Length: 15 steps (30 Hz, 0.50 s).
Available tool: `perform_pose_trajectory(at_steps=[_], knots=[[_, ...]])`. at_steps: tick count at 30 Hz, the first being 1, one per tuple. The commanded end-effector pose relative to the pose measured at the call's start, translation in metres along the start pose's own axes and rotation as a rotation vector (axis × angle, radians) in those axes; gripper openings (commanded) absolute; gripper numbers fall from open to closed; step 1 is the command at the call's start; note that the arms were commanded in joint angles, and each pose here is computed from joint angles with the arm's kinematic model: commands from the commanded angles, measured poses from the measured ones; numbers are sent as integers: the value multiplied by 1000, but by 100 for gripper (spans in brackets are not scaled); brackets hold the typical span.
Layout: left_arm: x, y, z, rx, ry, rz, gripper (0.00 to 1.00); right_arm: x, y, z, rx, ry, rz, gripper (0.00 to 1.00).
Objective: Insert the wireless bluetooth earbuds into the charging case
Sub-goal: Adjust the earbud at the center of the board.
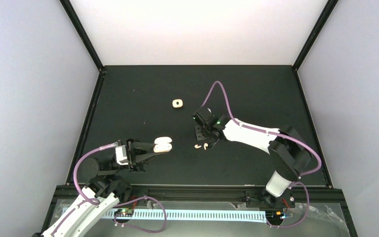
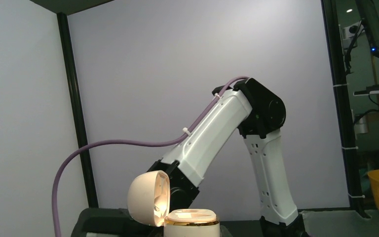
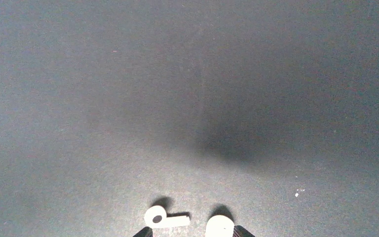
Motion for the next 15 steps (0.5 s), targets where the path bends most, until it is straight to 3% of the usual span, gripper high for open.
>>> perform_pose_trajectory(at_steps=[1, 15], knots=[[-1, 1, -14, -31, -23, -7, 2, -14, -13, 1, -80, 17, 108, 42], [-2, 1, -15, -34, -18, -5, 2, -40, -27, 20, -37, 106, 181, 41]])
Point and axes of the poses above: each gripper's point midway between its finger pads, its own x axis back along the fingers, its own y axis along the line the jaws close on, z = x × y, the point moved 3 cm from there along x, back along the fingers, and after that the axes turned 10 degrees about -x, right-handed, at the moved point
